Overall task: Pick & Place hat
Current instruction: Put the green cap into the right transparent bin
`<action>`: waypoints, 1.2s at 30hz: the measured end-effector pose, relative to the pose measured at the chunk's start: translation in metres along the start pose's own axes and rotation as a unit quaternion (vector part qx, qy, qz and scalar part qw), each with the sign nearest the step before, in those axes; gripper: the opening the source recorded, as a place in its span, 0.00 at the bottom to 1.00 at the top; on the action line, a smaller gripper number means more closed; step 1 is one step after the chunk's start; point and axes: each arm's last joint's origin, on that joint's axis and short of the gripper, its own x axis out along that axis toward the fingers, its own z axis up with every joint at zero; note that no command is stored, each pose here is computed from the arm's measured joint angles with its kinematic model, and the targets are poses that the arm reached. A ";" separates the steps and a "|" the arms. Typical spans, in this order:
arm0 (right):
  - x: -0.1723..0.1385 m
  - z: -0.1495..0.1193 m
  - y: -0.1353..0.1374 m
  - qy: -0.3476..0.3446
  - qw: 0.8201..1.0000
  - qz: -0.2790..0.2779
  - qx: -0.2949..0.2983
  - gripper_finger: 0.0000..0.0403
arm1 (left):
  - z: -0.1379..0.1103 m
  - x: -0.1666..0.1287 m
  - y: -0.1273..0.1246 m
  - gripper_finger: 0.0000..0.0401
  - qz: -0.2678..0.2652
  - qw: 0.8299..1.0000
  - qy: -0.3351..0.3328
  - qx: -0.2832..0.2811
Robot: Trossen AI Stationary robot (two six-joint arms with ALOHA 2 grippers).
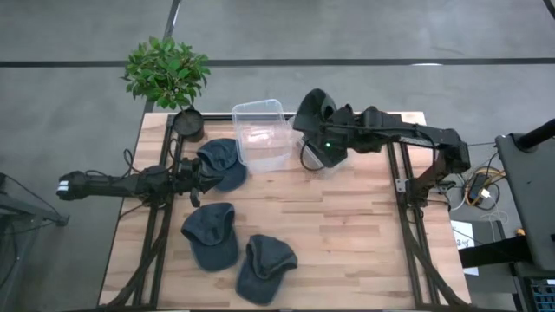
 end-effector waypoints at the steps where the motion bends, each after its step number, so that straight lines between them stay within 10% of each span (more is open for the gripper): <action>1: 0.005 0.001 0.000 0.006 1.000 -0.006 -0.001 0.03 | 0.000 0.000 0.000 0.00 0.000 1.000 0.000 0.000; 36: 0.104 0.018 0.037 0.172 0.983 0.001 -0.063 0.03 | -0.002 0.000 0.001 0.00 0.004 1.000 0.008 0.002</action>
